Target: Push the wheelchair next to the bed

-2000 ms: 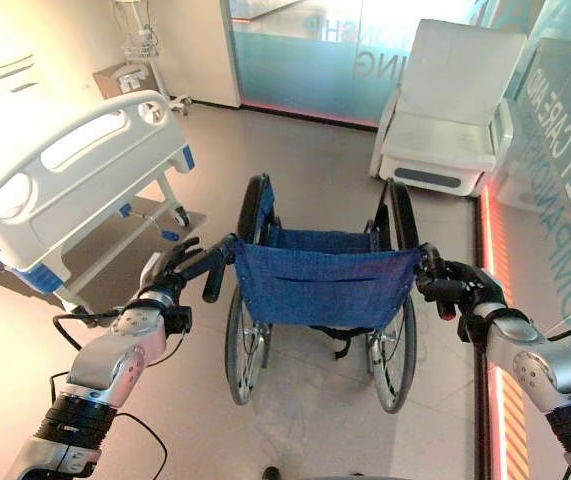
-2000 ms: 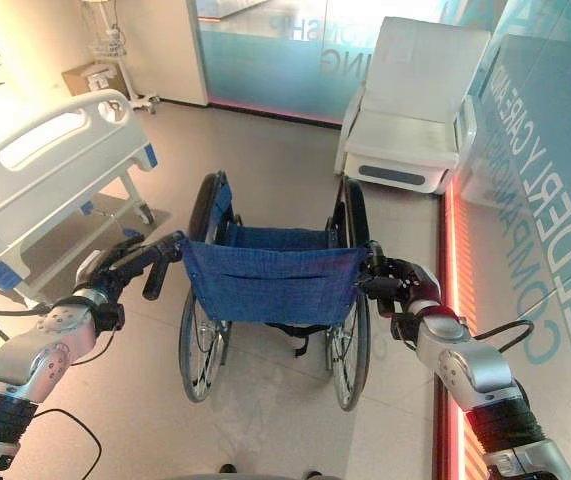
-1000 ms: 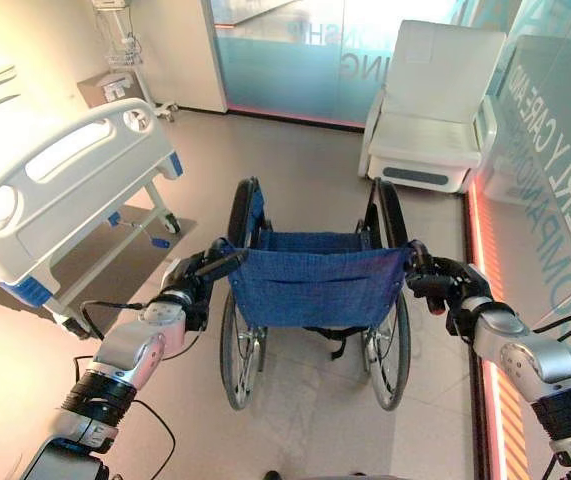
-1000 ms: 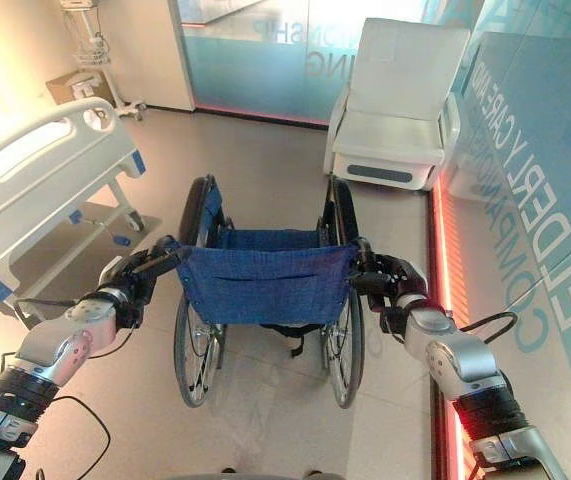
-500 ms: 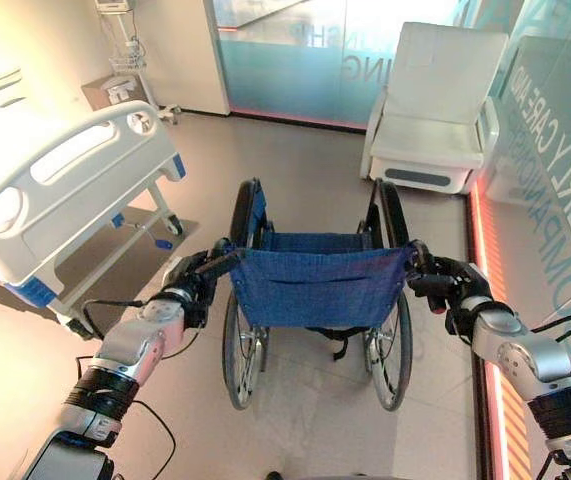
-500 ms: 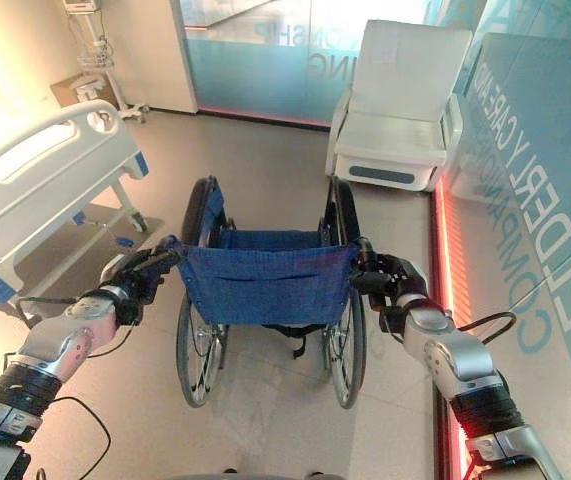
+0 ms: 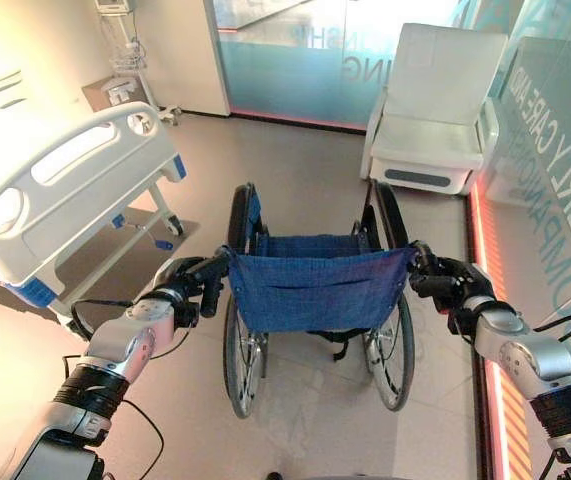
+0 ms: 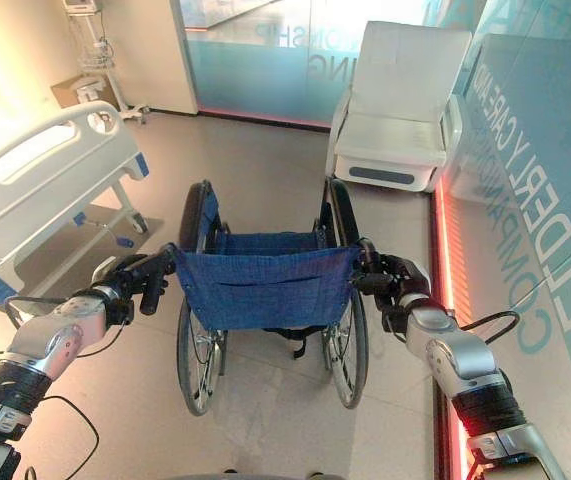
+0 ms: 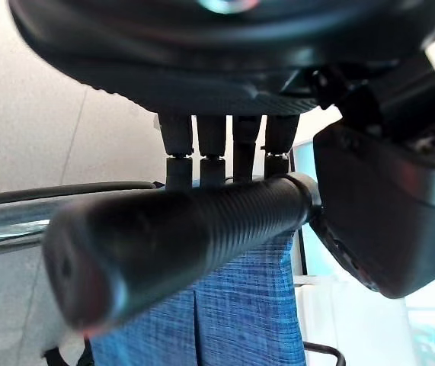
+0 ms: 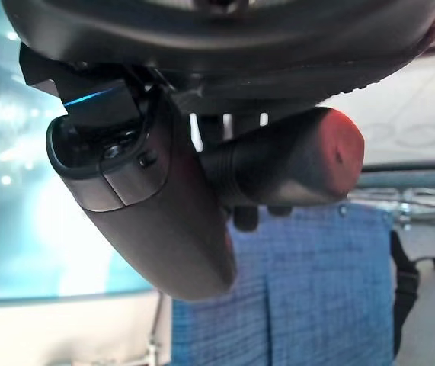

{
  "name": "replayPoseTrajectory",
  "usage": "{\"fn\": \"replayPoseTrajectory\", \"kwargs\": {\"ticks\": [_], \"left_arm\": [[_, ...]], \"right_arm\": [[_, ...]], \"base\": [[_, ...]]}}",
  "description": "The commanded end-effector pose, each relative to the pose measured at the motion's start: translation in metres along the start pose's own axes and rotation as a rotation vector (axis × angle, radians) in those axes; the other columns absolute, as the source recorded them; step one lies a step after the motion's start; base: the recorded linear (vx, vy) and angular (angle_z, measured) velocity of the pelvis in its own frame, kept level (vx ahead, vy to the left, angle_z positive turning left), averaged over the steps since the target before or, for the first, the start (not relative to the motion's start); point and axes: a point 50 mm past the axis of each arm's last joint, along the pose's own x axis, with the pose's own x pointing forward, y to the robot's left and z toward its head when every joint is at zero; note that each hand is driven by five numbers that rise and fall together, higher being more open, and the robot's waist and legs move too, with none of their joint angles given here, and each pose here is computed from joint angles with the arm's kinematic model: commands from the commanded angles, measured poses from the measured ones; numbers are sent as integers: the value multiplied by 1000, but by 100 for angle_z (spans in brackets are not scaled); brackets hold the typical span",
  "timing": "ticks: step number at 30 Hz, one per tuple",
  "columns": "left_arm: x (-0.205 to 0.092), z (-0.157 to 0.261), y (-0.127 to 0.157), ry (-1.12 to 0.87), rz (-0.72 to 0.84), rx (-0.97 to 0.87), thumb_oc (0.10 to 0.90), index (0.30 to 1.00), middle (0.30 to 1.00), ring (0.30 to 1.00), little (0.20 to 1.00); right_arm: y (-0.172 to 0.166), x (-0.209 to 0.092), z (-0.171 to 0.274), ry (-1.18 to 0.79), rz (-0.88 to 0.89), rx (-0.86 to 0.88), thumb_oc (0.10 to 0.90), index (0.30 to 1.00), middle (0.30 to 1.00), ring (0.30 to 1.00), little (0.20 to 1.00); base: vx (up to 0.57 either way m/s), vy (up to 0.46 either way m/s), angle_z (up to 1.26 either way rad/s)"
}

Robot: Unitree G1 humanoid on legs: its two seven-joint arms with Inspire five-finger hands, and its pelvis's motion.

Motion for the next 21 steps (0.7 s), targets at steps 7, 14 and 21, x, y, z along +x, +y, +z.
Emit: {"fn": "replayPoseTrajectory", "kwargs": {"ticks": [7, 14, 21], "left_arm": [[-18, 98, -69, -311, -422, -62, 400, 300, 300, 300, 300], [-16, 94, -77, -254, -478, -117, 400, 300, 300, 300, 300], [-15, 85, -92, -176, -550, -187, 400, 300, 300, 300, 300]], "right_arm": [[55, -3, 81, -260, 276, 27, 400, 300, 300, 300, 300], [64, 2, 79, -221, 312, 12, 400, 300, 300, 300, 300], [77, 8, 74, -177, 346, -52, 400, 300, 300, 300, 300]], "base": [[0, 0, 0], [0, 0, 0], [2, 4, 0]]}}
